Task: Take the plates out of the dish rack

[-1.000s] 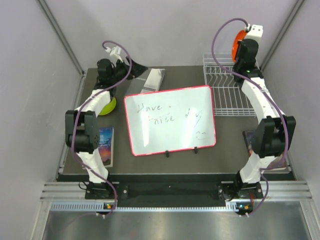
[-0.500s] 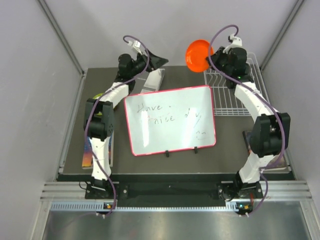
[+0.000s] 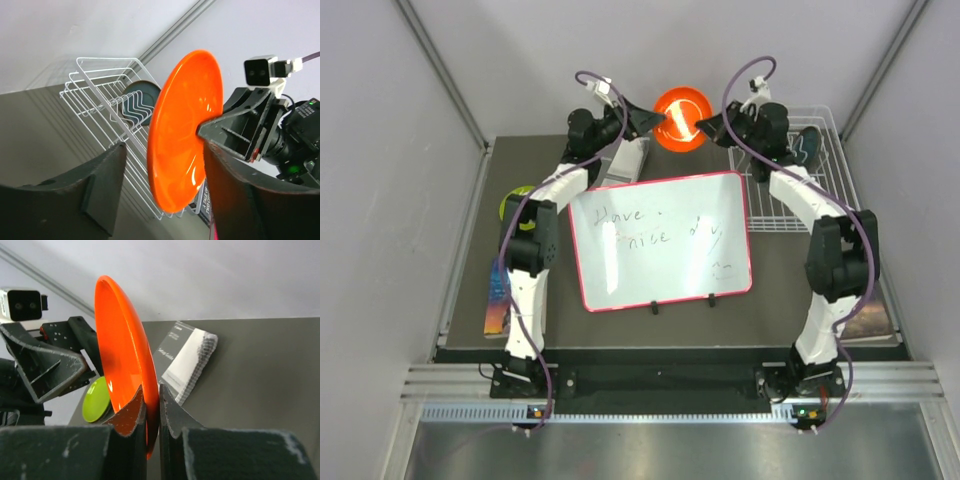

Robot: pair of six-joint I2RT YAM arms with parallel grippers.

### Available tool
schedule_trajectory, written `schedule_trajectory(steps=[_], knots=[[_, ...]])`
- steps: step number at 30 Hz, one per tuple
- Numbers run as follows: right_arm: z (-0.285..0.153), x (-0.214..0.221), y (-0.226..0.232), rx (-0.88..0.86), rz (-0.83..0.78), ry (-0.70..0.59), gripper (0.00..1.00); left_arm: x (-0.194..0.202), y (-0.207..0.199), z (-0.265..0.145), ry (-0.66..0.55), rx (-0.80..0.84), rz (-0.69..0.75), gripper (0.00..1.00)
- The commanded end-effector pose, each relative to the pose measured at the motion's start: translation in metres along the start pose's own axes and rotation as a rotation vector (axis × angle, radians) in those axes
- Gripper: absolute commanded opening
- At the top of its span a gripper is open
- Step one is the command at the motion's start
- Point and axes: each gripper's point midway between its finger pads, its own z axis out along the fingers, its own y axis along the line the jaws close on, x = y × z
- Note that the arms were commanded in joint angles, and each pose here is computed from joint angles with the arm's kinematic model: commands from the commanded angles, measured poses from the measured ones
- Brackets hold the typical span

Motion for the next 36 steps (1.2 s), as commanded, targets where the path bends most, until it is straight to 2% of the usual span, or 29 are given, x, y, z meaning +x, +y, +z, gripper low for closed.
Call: schedule_trajectory(steps=[1,4,7,8,13,16,19,20,23,25,29,36], knots=[[0.007,-0.015,0.049,-0.183,0.018,-0.048,0.00,-0.024,-0.026,0.005,-0.059,0.078,0.077,0.59],[0.010,-0.011,0.060,-0.240,0.027,-0.031,0.00,-0.024,-0.028,0.005,-0.058,0.083,0.077,0.57],[0.011,-0.009,0.066,-0.283,0.038,-0.015,0.00,-0.023,-0.026,0.004,-0.046,0.070,0.081,0.41],[0.011,-0.008,0.068,-0.290,0.037,-0.011,0.00,-0.023,-0.026,0.004,-0.046,0.067,0.095,0.30],[0.012,-0.009,0.073,-0.321,0.038,0.005,0.01,-0.023,-0.027,0.003,-0.048,0.068,0.108,0.00],[0.013,-0.010,0.075,-0.327,0.035,0.003,0.03,-0.023,-0.030,0.002,-0.048,0.082,0.122,0.00],[0.012,-0.012,0.076,-0.334,0.025,-0.001,0.10,-0.024,-0.030,-0.002,-0.063,0.067,0.155,0.00],[0.011,-0.012,0.075,-0.333,0.021,-0.001,0.25,-0.025,-0.031,-0.004,-0.057,0.051,0.156,0.00],[0.010,-0.016,0.065,-0.310,0.017,-0.012,0.51,-0.035,-0.033,-0.013,-0.086,0.008,0.192,0.00],[0.007,-0.025,0.053,-0.272,0.010,-0.033,0.58,-0.050,-0.028,-0.026,-0.110,-0.030,0.210,0.00],[0.000,-0.039,0.022,-0.174,-0.019,-0.060,0.63,-0.095,-0.028,-0.067,-0.188,-0.082,0.243,0.00],[-0.028,-0.064,-0.019,-0.059,-0.048,-0.112,0.63,-0.153,-0.011,-0.148,-0.318,-0.188,0.257,0.00]])
